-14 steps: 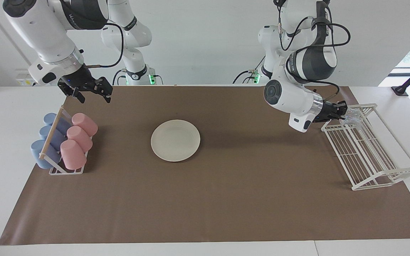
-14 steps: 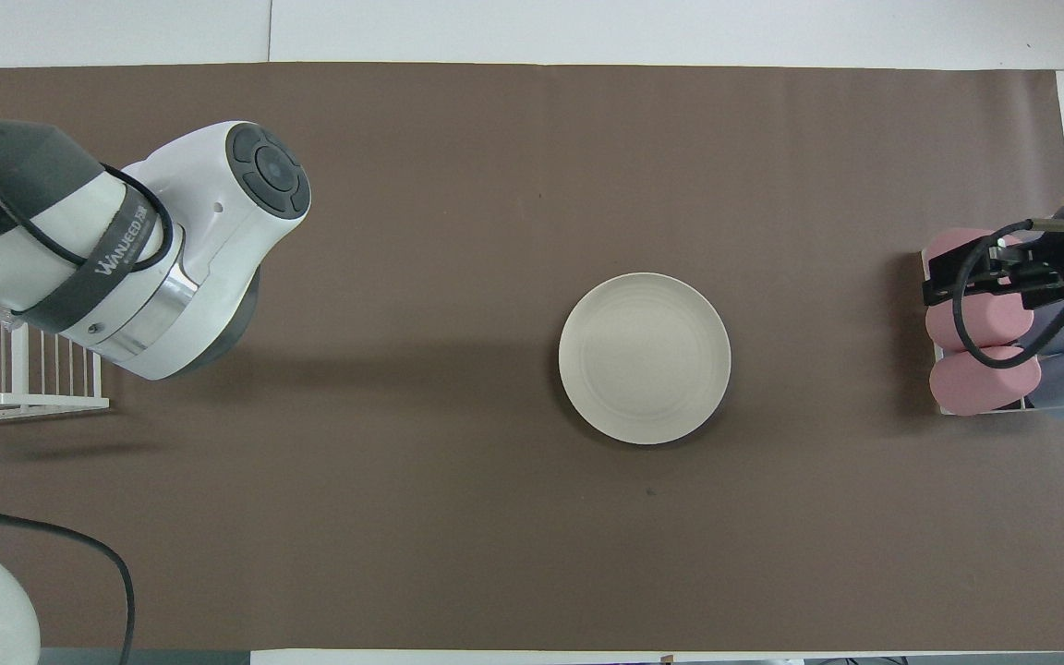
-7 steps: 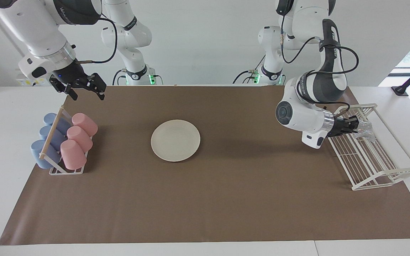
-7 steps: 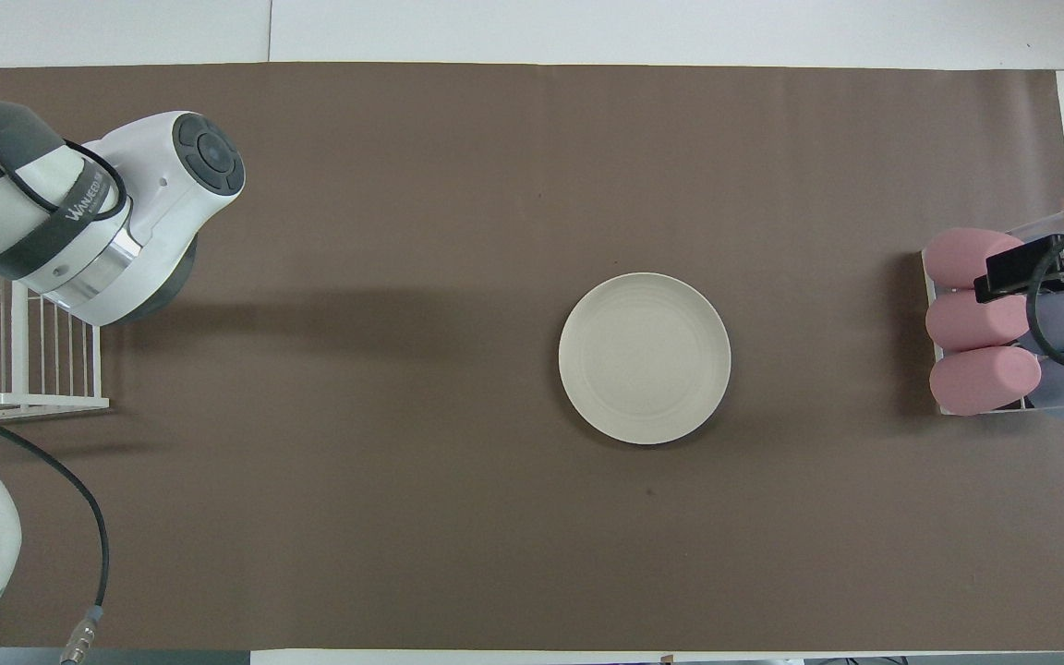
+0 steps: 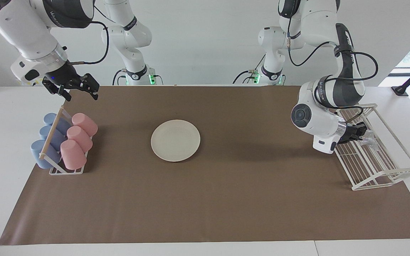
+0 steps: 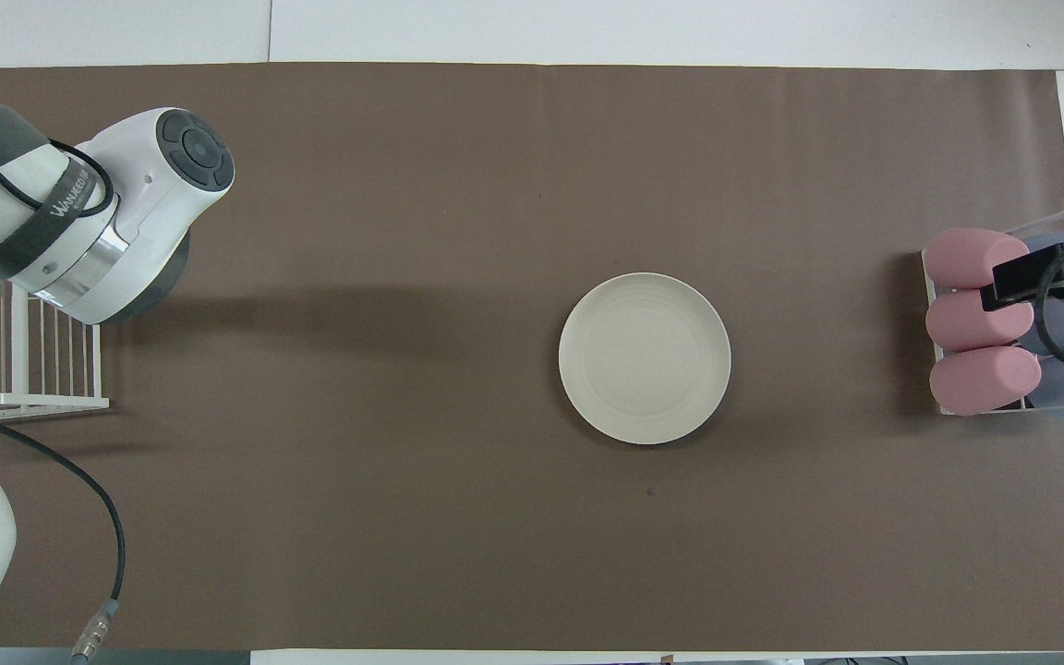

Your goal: Wipe plate with sponge

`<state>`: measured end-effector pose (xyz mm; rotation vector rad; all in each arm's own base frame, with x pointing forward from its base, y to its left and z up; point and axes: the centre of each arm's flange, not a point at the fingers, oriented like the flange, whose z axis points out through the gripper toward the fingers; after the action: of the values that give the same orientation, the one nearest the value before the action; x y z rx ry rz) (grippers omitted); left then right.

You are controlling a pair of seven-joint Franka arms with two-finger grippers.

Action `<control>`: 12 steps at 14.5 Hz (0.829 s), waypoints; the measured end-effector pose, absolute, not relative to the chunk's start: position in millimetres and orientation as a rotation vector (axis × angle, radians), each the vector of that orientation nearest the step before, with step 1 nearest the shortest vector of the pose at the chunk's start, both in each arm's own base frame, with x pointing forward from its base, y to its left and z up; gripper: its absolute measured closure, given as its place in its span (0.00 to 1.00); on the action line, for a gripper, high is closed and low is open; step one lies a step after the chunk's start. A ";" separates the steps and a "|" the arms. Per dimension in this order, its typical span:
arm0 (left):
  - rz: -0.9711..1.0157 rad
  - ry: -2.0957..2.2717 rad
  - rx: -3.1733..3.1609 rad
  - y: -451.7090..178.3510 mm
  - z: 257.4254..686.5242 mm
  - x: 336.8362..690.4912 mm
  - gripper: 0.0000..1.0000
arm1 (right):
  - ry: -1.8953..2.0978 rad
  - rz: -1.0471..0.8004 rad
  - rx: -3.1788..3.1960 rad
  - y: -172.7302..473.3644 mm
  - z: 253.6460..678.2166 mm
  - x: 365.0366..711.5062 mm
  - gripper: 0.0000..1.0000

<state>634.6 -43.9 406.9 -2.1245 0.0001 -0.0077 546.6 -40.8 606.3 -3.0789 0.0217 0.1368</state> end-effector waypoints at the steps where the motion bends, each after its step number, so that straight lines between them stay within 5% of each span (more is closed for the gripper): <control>1: -0.021 -0.017 -2.137 -42.3 405.8 635.6 0.96 | 0.021 0.135 -3.079 -40.6 607.0 546.5 0.00; 4: -0.038 -0.049 -2.164 -40.5 402.9 637.0 0.92 | 0.021 0.133 -3.079 -40.6 607.5 546.3 0.00; 7: -0.042 -0.056 -2.167 -40.9 402.2 637.2 0.66 | 0.019 0.132 -3.079 -39.8 607.8 546.4 0.00; 9: -0.047 -0.060 -2.169 -40.8 402.1 637.5 0.37 | 0.013 0.132 -3.079 -37.8 608.0 546.5 0.00; 12: -0.050 -0.067 -2.173 -39.9 402.2 637.8 0.24 | 0.004 0.132 -3.080 -34.5 608.0 546.7 0.00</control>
<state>637.8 -39.9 402.2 -2.1735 -0.0671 -0.0495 546.7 -34.5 608.0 -3.0797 0.0039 0.1319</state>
